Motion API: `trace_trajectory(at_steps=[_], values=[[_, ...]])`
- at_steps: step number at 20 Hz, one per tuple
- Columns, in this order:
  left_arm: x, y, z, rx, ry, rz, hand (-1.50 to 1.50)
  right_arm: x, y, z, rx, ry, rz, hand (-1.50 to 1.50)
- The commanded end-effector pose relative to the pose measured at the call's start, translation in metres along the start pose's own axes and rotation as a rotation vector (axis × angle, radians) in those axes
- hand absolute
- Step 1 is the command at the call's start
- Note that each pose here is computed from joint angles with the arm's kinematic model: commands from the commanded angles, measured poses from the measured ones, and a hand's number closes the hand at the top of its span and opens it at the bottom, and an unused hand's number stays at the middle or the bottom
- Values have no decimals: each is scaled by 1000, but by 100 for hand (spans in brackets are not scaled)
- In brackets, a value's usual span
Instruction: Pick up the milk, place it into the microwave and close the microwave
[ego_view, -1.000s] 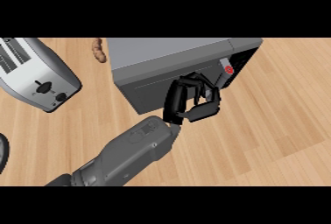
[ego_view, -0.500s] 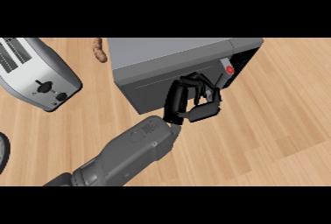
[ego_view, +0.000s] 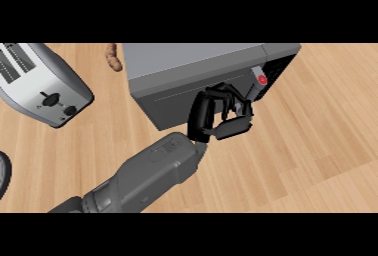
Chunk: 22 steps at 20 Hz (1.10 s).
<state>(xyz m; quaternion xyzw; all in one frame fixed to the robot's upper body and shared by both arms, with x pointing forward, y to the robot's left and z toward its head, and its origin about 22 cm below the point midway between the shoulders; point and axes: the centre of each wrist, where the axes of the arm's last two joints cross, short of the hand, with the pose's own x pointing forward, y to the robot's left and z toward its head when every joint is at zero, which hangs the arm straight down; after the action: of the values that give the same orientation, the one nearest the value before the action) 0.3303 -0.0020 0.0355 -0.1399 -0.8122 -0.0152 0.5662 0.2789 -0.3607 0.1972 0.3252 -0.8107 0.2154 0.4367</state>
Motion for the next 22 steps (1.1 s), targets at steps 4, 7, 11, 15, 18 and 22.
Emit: trace_trajectory(at_steps=[4,7,11,15,18,22], values=[[0,13,-24,59,17,-30,150,6,-3,-3,17,-7,-16,-150],[1,13,-25,77,14,-27,150,4,-2,-1,23,1,-29,-150],[2,12,-26,69,14,-18,150,13,-8,-1,30,-2,-7,-150],[4,8,-26,22,-28,-17,150,12,-7,-3,64,12,-20,-150],[-8,15,-21,28,19,-117,150,11,-3,-7,93,-13,-44,-150],[-14,21,-19,71,52,-173,150,8,-3,-7,121,-26,-84,-150]])
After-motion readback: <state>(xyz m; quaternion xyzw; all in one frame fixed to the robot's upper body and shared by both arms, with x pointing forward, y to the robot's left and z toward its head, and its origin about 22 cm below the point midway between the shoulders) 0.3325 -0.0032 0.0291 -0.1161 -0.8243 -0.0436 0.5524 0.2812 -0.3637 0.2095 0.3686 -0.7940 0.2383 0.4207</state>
